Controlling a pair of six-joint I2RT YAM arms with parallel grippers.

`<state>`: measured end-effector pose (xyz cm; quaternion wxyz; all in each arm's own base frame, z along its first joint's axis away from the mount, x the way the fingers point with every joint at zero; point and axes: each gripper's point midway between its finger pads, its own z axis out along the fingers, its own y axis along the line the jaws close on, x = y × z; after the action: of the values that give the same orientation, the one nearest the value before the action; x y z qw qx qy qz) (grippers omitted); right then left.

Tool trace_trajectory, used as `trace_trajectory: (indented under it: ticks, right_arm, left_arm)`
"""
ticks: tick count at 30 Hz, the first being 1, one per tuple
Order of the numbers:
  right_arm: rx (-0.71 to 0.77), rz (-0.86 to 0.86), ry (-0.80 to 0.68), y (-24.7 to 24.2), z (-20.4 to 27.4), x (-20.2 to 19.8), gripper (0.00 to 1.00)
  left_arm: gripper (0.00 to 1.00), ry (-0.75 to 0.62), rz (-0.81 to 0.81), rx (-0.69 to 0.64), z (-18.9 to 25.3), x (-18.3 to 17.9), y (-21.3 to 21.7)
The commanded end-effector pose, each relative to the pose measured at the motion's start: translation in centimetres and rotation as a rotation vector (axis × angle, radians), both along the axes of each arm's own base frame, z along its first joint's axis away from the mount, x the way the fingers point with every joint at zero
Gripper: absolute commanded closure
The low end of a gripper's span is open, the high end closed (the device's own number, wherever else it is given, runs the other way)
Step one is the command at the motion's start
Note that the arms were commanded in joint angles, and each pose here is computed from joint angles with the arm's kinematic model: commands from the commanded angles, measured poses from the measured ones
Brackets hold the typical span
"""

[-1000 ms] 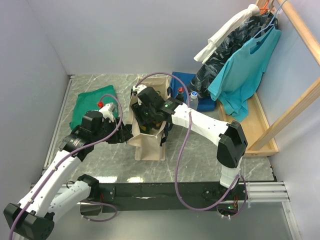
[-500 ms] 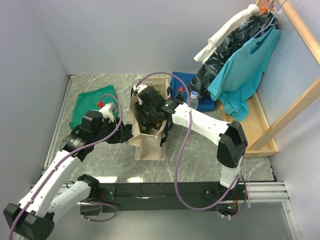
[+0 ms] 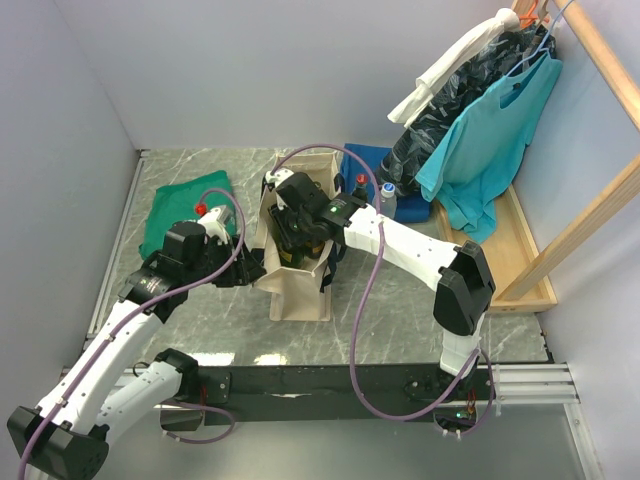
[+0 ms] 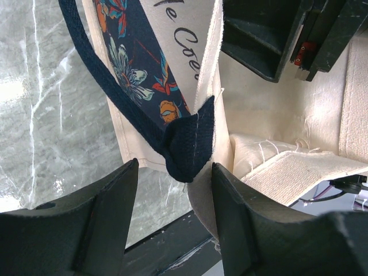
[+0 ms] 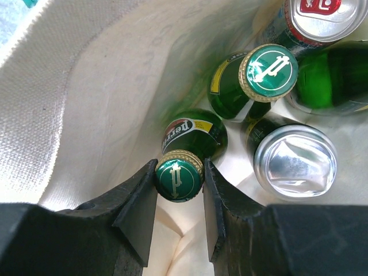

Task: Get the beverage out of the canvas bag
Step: Take out the drink from the canvas bag.

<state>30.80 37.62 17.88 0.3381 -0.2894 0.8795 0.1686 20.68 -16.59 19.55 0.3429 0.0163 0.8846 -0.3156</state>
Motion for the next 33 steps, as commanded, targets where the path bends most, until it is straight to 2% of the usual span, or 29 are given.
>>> trace_trajectory:
  ticks: [1,11,20,24,33]
  right_arm:
    - [0.147,0.045,-0.101,1.8,7.0,-0.3,1.00]
    - [0.213,0.028,-0.190,1.3,11.6,-0.2,1.00]
    - [0.233,0.025,-0.223,1.3,13.0,-0.1,1.00]
    - [0.251,0.022,-0.237,1.1,13.8,-0.2,1.00]
    - [0.266,0.013,-0.269,0.7,15.2,-0.2,1.00]
  left_arm:
    - [0.40,0.037,0.008,0.021,-0.8,-0.8,0.4]
    - [0.30,0.031,-0.002,0.014,-0.7,-0.9,0.3]
    - [0.23,0.029,0.006,0.016,-0.6,-0.8,0.4]
    - [0.16,0.025,-0.025,0.007,-0.6,-1.0,0.0]
    - [0.06,0.017,-0.047,-0.008,-0.3,-1.3,-0.3]
